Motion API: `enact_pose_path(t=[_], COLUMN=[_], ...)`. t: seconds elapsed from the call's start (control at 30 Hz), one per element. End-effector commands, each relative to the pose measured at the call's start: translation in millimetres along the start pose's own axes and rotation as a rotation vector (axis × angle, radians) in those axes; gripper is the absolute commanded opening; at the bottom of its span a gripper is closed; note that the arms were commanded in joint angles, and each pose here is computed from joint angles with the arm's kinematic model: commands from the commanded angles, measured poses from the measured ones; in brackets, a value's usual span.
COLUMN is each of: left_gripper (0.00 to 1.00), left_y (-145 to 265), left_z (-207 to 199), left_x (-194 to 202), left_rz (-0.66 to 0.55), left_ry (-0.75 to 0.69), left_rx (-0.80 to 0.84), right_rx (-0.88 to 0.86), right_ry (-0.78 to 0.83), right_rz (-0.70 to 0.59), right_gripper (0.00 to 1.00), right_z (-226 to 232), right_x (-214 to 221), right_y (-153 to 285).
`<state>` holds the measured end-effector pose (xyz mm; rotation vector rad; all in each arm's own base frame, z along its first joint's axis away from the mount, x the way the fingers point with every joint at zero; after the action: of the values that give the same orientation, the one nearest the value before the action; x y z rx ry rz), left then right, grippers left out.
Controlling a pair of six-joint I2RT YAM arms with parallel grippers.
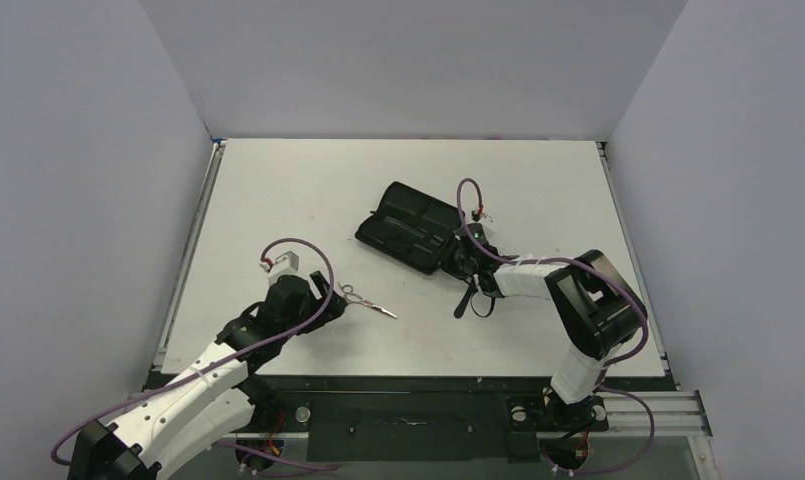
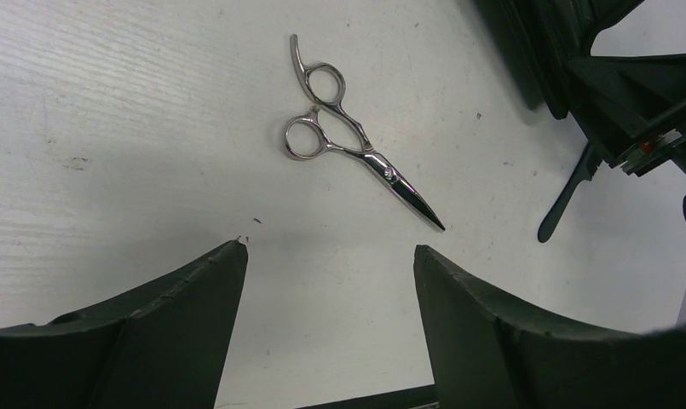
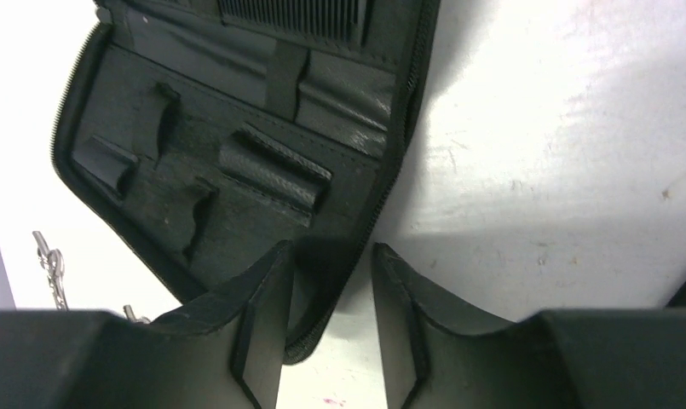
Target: Sort the hair-cutting tools
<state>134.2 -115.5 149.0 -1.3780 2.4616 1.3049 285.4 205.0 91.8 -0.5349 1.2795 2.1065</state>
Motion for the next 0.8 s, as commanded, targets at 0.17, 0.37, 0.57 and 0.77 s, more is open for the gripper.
enact_pose_path(t=[0.17, 0.37, 0.57, 0.77], left_gripper=[0.69, 0.68, 0.67, 0.67], left_y=[-6.0, -7.2, -7.9, -10.0], left_z=[-9.3, -8.6, -8.9, -9.7], left_x=[0.7, 1.3, 1.3, 1.7], left_rz=[0.011, 0.013, 0.012, 0.016], left_ry=[0.006, 0.005, 0.000, -0.004], left_rx=[0.045, 0.042, 0.042, 0.043], right_rx=[0.092, 0.161, 0.282, 0.381], right_ry=[0.120, 0.202, 0.270, 0.291], right_rz=[-0.021, -0.002, 0.017, 0.027], right_gripper=[0.25, 0.10, 0.00, 0.04], right_z=[-17.0, -28.3, -41.3, -47.3], right_x=[10.3, 0.0, -20.5, -45.2], right_y=[10.4, 15.9, 20.7, 18.2])
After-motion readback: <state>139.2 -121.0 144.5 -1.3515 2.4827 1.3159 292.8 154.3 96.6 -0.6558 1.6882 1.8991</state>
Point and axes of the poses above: each gripper's point midway between its finger pads, its own y axis back along the fingers, its own z axis along the line the jaws close on, x = y × z, the point moved 10 cm from there along y, back along the fingers, and after that the axes turned 14 degrees about y, right-handed, at the moved point
